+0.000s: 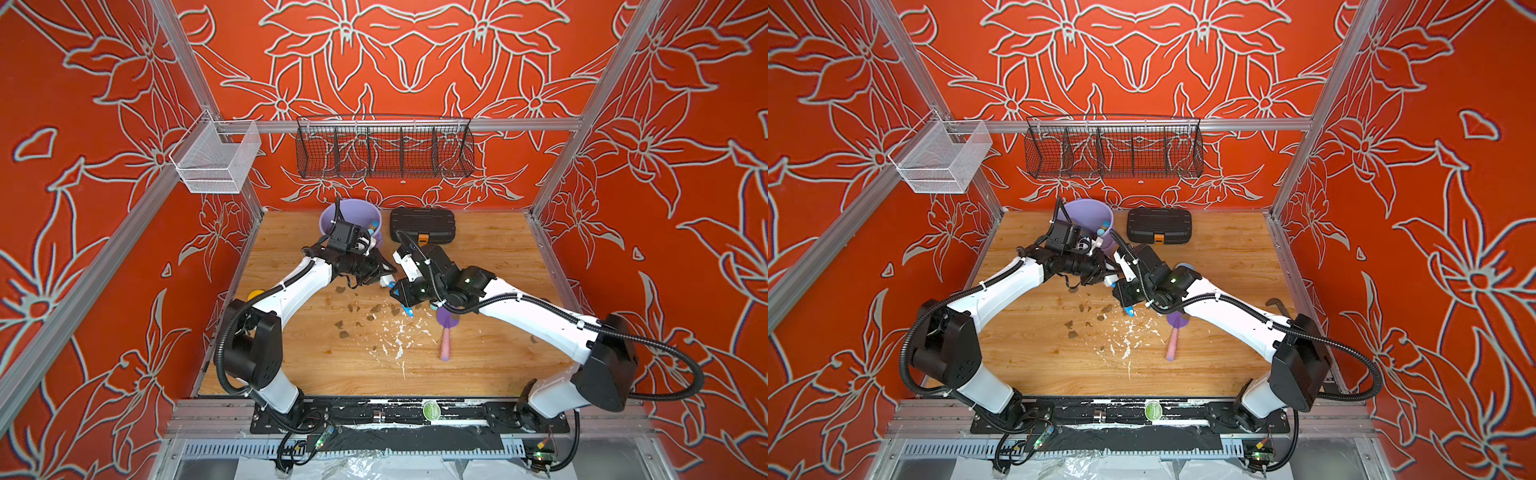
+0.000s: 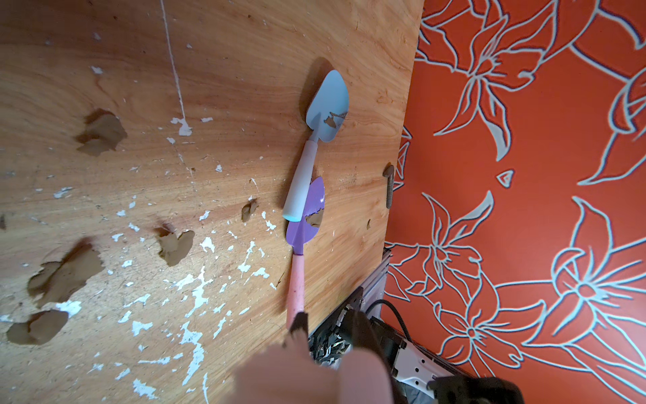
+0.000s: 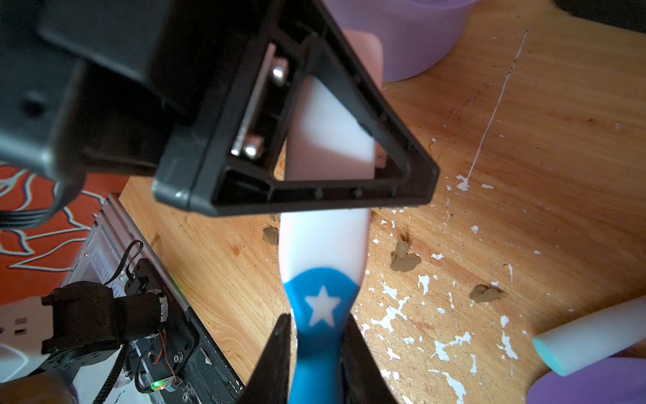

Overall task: Brush the soil off the hand trowel and place it into the bucket
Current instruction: Adjust the brush.

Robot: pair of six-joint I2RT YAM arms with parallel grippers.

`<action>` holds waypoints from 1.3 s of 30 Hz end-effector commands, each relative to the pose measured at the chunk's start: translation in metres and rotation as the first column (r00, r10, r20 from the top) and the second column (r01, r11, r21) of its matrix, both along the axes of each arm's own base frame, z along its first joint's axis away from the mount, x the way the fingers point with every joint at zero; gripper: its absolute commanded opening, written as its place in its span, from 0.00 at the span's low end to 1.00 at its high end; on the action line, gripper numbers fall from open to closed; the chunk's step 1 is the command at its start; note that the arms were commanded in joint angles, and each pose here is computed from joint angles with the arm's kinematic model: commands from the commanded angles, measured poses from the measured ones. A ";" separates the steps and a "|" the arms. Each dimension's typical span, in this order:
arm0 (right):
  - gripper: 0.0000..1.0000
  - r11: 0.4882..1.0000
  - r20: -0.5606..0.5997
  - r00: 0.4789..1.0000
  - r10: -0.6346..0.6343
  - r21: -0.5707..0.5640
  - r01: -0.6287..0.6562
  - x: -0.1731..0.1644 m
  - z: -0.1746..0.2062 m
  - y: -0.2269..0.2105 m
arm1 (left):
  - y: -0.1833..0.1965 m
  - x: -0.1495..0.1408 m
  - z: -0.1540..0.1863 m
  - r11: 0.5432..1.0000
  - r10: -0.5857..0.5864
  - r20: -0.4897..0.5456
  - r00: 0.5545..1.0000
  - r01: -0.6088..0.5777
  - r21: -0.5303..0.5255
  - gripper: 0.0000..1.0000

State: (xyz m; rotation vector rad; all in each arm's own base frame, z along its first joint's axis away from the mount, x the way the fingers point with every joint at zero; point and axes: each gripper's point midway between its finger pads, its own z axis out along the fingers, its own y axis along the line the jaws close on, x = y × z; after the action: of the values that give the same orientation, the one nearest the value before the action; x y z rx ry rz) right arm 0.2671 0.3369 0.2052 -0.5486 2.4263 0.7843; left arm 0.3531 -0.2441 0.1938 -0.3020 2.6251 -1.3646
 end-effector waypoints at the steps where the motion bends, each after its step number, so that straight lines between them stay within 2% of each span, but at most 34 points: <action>1: 0.00 1.000 0.029 0.999 0.027 0.001 -0.027 0.002 0.006 0.007 | -0.004 -0.002 0.004 0.999 -0.030 -0.018 0.999 0.030 -0.020 0.00; 2: 0.00 1.000 0.030 0.999 0.028 0.003 -0.028 0.001 0.007 0.006 | -0.004 -0.002 0.005 0.999 -0.032 -0.012 0.999 0.032 -0.017 0.08; 4: 0.00 1.000 0.026 0.999 0.025 0.005 -0.025 0.000 0.006 0.005 | -0.002 0.000 0.004 0.999 -0.033 -0.004 0.999 0.033 0.010 0.43; 5: 0.00 1.000 0.020 1.000 0.015 -0.002 -0.015 0.000 0.004 0.003 | 0.001 0.002 0.004 0.999 -0.030 0.007 1.000 0.030 0.036 0.54; 7: 0.00 1.000 -0.009 1.000 0.005 -0.024 -0.005 -0.003 -0.005 -0.005 | 0.013 0.008 0.001 0.990 -0.017 0.036 0.999 0.012 0.138 0.86; 8: 0.00 0.999 -0.025 1.000 -0.002 -0.035 0.001 -0.004 -0.009 -0.009 | 0.019 0.011 0.001 0.982 -0.011 0.049 0.999 0.002 0.191 0.96; 10: 0.00 0.998 -0.075 0.997 -0.035 -0.047 0.031 -0.007 -0.018 -0.024 | 0.037 0.017 -0.003 0.948 0.014 0.084 0.996 -0.040 0.315 0.97; 12: 0.00 0.996 -0.129 0.988 -0.085 -0.047 0.080 -0.008 -0.027 -0.044 | 0.045 0.018 -0.002 0.922 0.010 0.124 0.992 -0.057 0.382 0.98; 17: 0.00 0.965 -0.217 0.941 -0.259 -0.094 0.243 -0.017 -0.046 -0.113 | 0.040 0.006 -0.001 0.883 -0.032 0.174 0.984 -0.054 0.467 0.98; 22: 0.00 0.914 -0.223 0.887 -0.405 -0.133 0.384 -0.023 -0.052 -0.172 | -0.005 -0.013 -0.020 0.876 -0.186 0.181 0.966 0.079 0.475 0.97; 27: 0.00 0.879 -0.228 0.849 -0.477 -0.126 0.460 -0.022 -0.057 -0.199 | -0.056 -0.015 -0.043 0.812 -0.320 0.179 0.930 0.172 0.558 1.00; 32: 0.00 0.846 -0.280 0.801 -0.530 -0.110 0.522 -0.024 -0.072 -0.218 | -0.095 -0.002 -0.065 0.754 -0.420 0.195 0.886 0.221 0.619 0.84; 36: 0.00 0.826 -0.305 0.777 -0.551 -0.068 0.559 -0.023 -0.075 -0.226 | -0.106 0.007 -0.090 0.696 -0.458 0.163 0.874 0.239 0.677 0.66; 39: 0.00 0.820 -0.305 0.772 -0.557 -0.056 0.570 -0.024 -0.075 -0.229 | -0.108 0.012 -0.101 0.638 -0.483 0.153 0.862 0.227 0.735 0.62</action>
State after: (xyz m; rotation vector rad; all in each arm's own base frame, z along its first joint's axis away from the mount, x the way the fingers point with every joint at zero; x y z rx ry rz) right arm 0.2415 0.1041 0.1220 0.3517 2.6726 0.6155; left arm 0.3601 -0.3584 0.0968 0.4996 2.7404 -0.4594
